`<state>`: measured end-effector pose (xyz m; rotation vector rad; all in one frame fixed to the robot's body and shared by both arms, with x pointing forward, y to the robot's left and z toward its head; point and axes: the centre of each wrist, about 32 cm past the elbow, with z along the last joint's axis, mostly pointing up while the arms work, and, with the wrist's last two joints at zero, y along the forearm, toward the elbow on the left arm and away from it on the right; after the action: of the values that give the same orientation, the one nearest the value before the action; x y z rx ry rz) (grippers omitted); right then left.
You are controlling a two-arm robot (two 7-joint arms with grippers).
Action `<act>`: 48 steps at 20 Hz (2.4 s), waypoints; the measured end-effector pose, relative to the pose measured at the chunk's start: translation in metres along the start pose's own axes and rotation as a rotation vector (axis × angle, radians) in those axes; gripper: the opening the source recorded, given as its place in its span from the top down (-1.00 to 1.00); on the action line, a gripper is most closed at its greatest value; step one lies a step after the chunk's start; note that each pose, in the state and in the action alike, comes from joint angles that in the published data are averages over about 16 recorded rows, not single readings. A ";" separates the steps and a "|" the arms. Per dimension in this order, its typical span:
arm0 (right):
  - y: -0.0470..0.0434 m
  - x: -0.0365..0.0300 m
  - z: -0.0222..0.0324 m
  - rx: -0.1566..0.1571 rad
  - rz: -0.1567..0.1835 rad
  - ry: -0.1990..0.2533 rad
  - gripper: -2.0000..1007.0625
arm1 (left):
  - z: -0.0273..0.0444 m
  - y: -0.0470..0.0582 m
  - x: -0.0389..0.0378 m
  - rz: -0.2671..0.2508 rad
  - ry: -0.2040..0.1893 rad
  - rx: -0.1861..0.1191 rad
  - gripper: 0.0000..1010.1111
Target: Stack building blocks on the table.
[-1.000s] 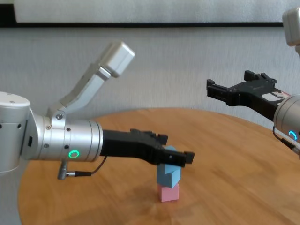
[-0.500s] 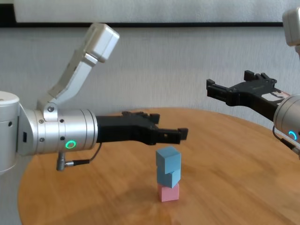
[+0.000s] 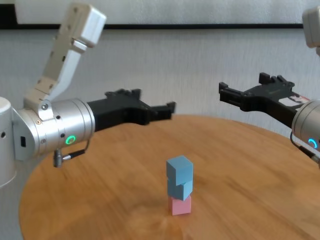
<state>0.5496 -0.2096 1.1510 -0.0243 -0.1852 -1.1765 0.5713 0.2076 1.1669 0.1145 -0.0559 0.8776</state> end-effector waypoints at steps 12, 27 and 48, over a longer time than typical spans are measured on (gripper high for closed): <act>-0.0086 -0.0036 0.0135 0.002 0.074 0.038 -0.99 | 0.0062 -0.002 -0.0200 0.283 -0.021 -0.053 -0.98; -0.0256 -0.0148 0.0252 -0.053 0.049 -0.002 -0.99 | 0.0115 -0.014 -0.0401 0.356 -0.060 -0.082 -0.98; -0.0262 -0.0165 0.0221 -0.055 0.070 0.025 -0.99 | 0.0156 -0.013 -0.0427 0.338 -0.015 -0.056 -0.98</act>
<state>0.5165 -0.2020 1.1681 -0.0644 -0.1288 -1.1111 0.5540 0.1649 1.1773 0.0603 -0.1162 1.2119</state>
